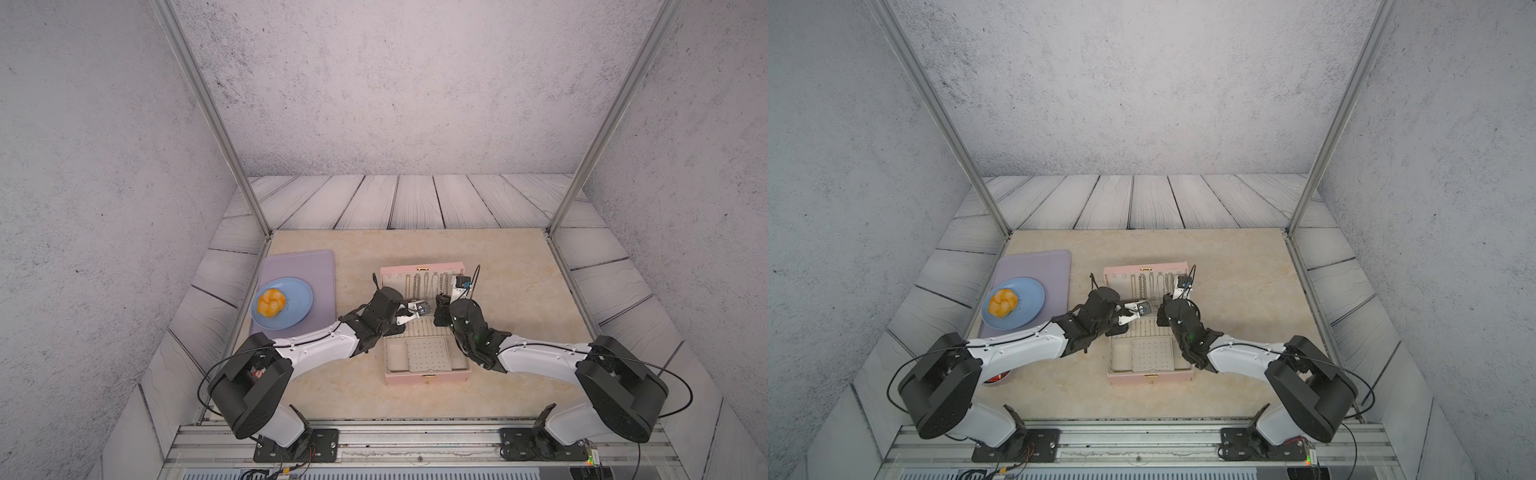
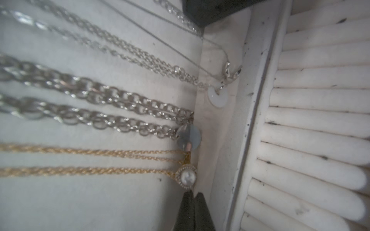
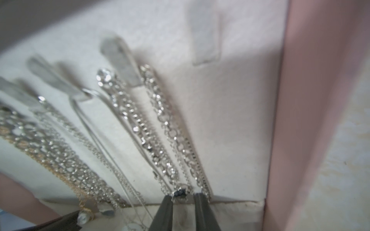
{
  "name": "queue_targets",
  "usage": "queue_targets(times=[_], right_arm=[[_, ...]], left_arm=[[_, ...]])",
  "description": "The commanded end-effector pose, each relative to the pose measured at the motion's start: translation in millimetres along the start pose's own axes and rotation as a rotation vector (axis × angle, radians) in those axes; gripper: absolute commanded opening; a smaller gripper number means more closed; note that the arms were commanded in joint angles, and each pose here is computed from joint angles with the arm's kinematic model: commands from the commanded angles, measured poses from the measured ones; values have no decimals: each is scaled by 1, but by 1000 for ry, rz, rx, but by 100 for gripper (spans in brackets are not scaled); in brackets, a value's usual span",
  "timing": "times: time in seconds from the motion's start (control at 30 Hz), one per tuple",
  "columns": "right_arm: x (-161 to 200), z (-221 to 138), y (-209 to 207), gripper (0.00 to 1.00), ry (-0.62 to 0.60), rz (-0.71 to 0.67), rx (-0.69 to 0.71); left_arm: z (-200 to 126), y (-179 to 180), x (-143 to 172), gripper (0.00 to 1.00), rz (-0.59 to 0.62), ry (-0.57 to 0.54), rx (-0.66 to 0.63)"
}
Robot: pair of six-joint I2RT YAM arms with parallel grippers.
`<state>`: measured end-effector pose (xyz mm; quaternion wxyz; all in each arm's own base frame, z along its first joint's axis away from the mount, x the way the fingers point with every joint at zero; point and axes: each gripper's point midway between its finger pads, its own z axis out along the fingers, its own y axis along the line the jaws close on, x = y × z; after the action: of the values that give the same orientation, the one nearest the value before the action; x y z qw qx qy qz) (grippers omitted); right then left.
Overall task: Put jewelry chain into jewelry box
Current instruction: Adjust the necklace in the storage slot.
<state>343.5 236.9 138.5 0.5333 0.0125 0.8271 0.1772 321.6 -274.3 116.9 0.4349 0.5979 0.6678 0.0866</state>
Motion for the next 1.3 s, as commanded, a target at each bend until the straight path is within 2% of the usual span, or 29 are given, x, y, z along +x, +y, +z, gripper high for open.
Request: queue_targets(times=[0.0, 0.43, 0.87, 1.27], right_arm=[[-16, 4, 3, 19, -56, 8, 5], [-14, -14, 7, 7, -17, 21, -62], [3, -26, -1, 4, 46, 30, -72], [16, -22, -3, 4, 82, 17, -70]], left_arm=[[-1, 5, -6, 0, -20, -19, -10], [2, 14, -1, 0, -52, 5, -51], [2, 17, -1, 0, -66, 4, -62], [2, 17, 0, 0, -65, 4, -60]])
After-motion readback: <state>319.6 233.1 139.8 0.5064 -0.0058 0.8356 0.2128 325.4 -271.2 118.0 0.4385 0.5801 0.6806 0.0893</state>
